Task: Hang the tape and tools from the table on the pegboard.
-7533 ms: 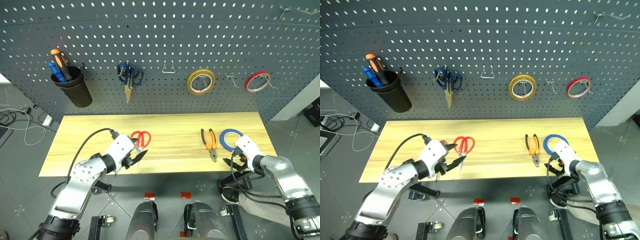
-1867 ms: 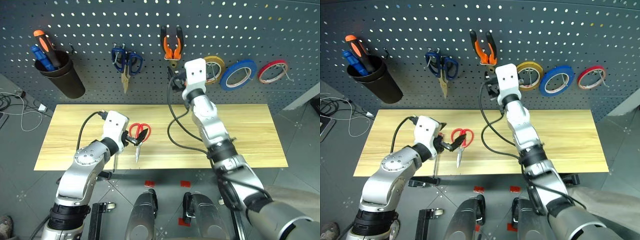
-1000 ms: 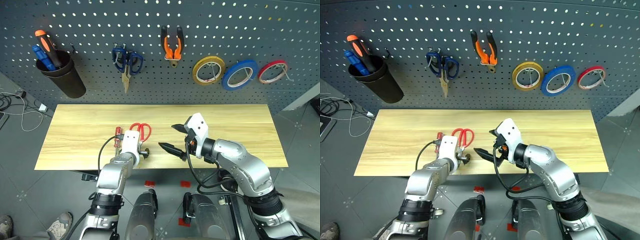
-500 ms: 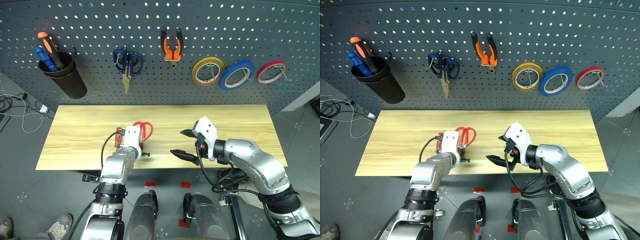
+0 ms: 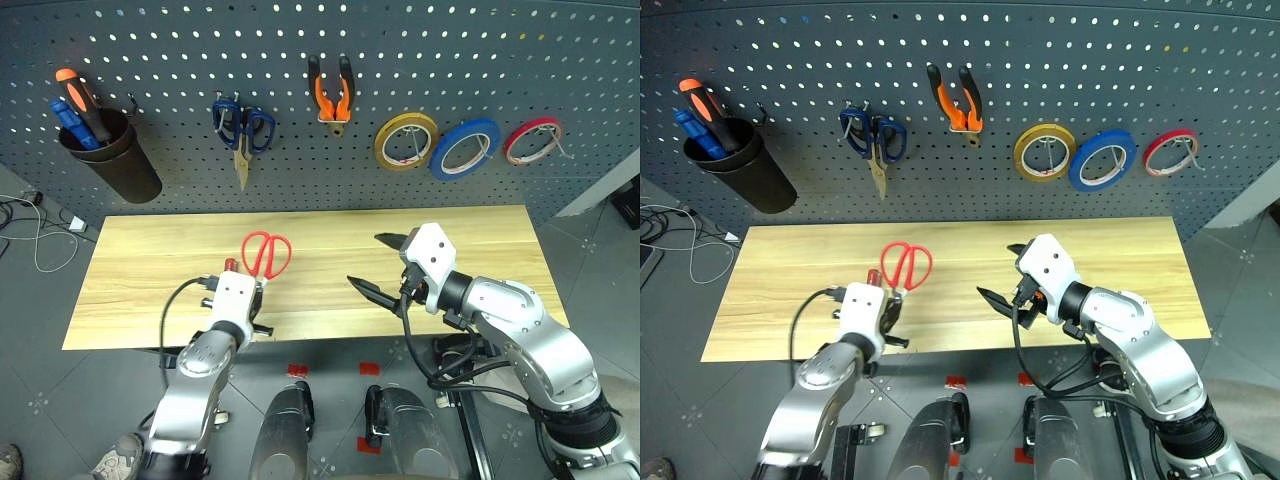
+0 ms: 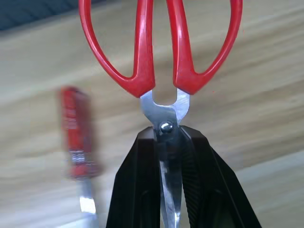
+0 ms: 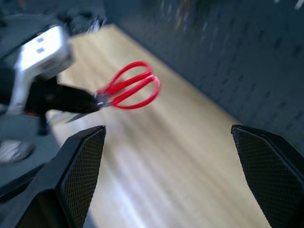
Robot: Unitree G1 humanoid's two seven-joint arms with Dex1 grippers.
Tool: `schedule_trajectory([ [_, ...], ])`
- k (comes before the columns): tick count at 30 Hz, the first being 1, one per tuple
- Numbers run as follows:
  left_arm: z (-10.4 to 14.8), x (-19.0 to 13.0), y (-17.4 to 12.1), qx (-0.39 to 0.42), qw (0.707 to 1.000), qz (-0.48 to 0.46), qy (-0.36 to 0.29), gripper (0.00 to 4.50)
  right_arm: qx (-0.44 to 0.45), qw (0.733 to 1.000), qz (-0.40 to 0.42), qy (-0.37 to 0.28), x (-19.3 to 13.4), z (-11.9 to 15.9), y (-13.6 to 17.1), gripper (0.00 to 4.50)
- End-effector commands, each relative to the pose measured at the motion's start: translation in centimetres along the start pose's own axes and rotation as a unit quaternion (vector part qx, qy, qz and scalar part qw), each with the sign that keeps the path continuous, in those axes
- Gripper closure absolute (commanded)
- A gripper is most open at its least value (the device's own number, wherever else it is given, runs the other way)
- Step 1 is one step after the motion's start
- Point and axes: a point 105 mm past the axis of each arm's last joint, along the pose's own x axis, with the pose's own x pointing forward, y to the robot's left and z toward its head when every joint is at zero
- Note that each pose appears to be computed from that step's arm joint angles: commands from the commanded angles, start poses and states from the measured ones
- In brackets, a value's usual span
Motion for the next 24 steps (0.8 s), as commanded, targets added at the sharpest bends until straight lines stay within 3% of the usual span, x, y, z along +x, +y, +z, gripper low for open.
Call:
schedule_trajectory([
  [1, 4.0, -2.7, 1.0, 0.079, 0.990, 0.038, -0.108, 4.22, -0.020, 0.995, 0.002, -0.101, -0.9, 4.3, 1.4, 0.00],
  [7, 9.4, -4.2, 2.6, 0.138, 0.964, 0.067, -0.219, 4.22, 0.012, 0.990, 0.018, -0.141, -0.8, 5.7, 2.4, 0.00],
  [14, 14.4, -3.2, 5.3, 0.163, 0.940, 0.102, -0.282, 4.22, 0.005, 0.989, -0.004, -0.147, -0.2, 5.9, 1.1, 0.00],
  [24, 15.0, 1.0, 5.6, 0.171, 0.946, 0.093, -0.258, 4.22, -0.002, 0.988, -0.007, -0.152, 0.3, 6.3, 0.4, 0.00],
])
